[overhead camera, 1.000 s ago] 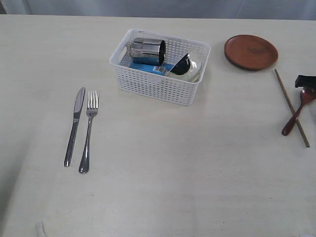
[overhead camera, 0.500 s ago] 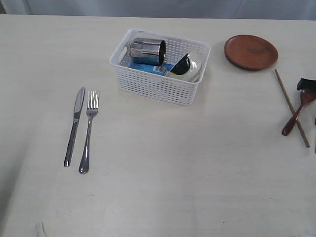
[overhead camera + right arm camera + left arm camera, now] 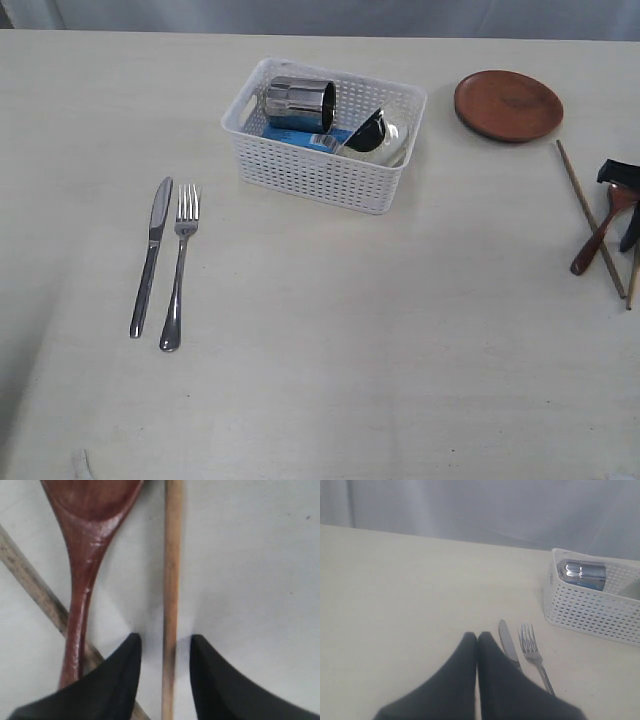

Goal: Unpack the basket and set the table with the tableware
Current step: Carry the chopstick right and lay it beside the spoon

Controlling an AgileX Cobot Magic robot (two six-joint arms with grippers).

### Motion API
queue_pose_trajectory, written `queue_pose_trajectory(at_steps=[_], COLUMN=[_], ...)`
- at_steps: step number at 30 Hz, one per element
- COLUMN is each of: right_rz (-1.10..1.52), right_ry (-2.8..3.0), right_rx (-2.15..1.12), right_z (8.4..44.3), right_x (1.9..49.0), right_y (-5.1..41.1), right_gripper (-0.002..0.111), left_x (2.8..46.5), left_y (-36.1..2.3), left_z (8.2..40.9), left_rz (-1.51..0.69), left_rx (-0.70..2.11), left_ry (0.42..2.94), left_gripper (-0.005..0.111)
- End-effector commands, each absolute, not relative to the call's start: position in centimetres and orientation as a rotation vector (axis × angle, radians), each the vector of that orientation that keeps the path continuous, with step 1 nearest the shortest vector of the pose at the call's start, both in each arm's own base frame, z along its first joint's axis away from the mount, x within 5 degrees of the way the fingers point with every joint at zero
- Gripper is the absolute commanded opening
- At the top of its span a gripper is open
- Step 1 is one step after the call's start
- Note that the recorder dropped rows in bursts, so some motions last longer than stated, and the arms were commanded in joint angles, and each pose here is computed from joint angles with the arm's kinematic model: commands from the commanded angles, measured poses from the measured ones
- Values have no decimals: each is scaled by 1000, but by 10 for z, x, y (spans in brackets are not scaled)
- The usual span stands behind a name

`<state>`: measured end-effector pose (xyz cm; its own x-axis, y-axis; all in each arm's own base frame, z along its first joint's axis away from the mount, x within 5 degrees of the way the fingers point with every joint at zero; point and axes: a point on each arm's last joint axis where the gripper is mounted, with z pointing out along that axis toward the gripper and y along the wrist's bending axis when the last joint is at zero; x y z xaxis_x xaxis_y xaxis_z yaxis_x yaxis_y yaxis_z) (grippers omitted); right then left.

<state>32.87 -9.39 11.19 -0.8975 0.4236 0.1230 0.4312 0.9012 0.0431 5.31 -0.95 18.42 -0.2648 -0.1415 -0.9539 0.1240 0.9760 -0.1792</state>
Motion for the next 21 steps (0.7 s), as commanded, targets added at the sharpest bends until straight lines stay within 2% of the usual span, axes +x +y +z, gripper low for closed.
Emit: queue_pose_trajectory(at_steps=[1, 7, 11, 13, 18, 19, 21], right_rz=[-104, -102, -221, -392, -1227, -1335, -1389], right_ry=[-2970, -3057, -3174, -3253, -3326, -3305, -3295], right_rx=[-664, -668, -680, -649, -395, -327, -176], right_z=[110, 136, 178, 203, 269, 278, 290], right_x=[330, 336, 348, 357, 378, 380, 384], right_y=[-97, -98, -94, -86, -42, -29, -4], right_gripper=[40, 40, 40, 40, 40, 40, 40], left_x=[53, 53, 53, 53, 53, 53, 53], left_y=[-10, -10, -10, -10, -10, -10, -10], left_z=[184, 184, 184, 184, 184, 184, 184], left_rz=[-258, -258, -258, -258, -258, -258, -258], left_rx=[-16, -16, -16, -16, -16, -16, -16], left_ry=[1810, 1810, 1810, 1810, 1810, 1810, 1810], left_gripper=[0, 0, 0, 0, 0, 0, 0])
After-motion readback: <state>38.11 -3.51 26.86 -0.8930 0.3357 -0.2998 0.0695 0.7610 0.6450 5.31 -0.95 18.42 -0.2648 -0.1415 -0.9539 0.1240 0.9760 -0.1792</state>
